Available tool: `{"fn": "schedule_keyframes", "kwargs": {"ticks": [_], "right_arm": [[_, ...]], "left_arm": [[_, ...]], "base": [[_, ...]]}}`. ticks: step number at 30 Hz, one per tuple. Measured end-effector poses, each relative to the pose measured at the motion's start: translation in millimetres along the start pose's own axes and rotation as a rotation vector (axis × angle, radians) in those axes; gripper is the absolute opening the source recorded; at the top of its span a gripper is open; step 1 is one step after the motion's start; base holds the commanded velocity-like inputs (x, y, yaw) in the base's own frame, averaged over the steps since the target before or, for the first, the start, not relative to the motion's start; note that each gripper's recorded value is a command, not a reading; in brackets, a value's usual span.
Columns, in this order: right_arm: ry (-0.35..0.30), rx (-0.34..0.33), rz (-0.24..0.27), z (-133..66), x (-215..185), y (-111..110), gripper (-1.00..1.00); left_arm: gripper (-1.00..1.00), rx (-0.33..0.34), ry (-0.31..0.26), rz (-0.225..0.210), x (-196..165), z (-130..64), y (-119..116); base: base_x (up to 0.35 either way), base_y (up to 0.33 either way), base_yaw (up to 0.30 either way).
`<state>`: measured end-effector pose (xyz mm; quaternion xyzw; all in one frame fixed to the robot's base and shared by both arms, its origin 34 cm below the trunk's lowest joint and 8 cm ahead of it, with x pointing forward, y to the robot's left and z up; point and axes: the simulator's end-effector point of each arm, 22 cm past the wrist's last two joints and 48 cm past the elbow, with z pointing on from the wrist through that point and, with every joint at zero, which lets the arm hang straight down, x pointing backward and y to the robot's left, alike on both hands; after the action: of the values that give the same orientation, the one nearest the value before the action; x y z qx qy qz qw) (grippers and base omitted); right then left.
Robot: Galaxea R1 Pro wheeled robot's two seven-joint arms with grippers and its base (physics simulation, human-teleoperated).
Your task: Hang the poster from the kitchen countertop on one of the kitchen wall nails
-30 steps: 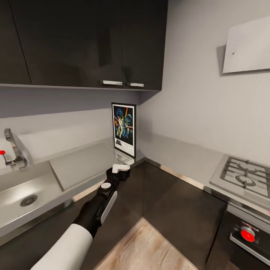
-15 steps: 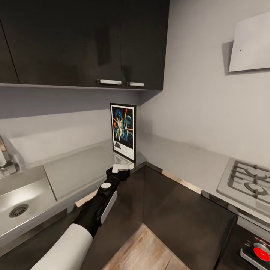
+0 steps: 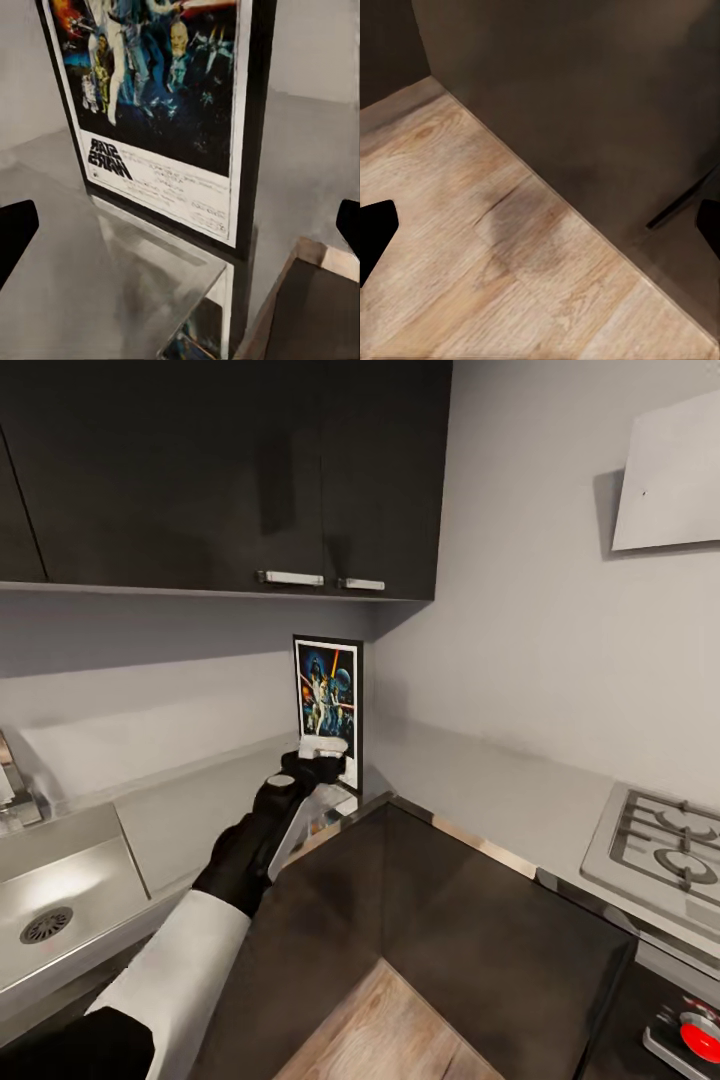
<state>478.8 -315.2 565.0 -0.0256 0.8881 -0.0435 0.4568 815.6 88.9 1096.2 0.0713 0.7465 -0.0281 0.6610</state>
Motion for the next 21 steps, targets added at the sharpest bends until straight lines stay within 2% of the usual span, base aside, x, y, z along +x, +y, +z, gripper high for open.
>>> {"fn": "schedule_keyframes", "kwargs": {"ticks": [1,2,8,13,16,17,21], "right_arm": [[0.001,-0.002,0.002,-0.2,0.6,2.4,1.0],[0.001,-0.006,0.006,-0.6,1.0,6.1,1.0],[0.003,-0.015,0.016,-1.1,2.0,15.5,1.0],[0.015,-0.029,0.031,-2.9,6.7,30.2,1.0],[0.034,-0.032,0.035,-5.5,15.2,34.7,1.0],[0.04,-0.033,0.036,-6.3,17.6,35.8,1.0],[0.047,-0.034,0.038,-7.2,20.7,36.9,1.0]], "left_arm": [[1.0,0.0,0.01,0.0,3.4,0.2,0.1],[1.0,-0.004,-0.001,0.008,-12.3,1.5,2.0],[1.0,-0.016,-0.009,0.033,-47.8,6.2,7.2],[1.0,-0.053,-0.028,0.058,-69.2,6.8,12.8],[1.0,-0.078,-0.042,0.115,-75.0,4.5,5.1],[1.0,-0.087,-0.048,0.145,-75.8,3.4,-0.3],[1.0,-0.1,-0.058,0.186,-77.2,1.5,-7.1]], "base": [[0.0,0.0,0.0],[0.0,0.0,0.0],[0.0,0.0,0.0],[0.0,0.0,0.0],[0.0,0.0,0.0],[0.0,0.0,0.0],[0.0,0.0,0.0]]}}
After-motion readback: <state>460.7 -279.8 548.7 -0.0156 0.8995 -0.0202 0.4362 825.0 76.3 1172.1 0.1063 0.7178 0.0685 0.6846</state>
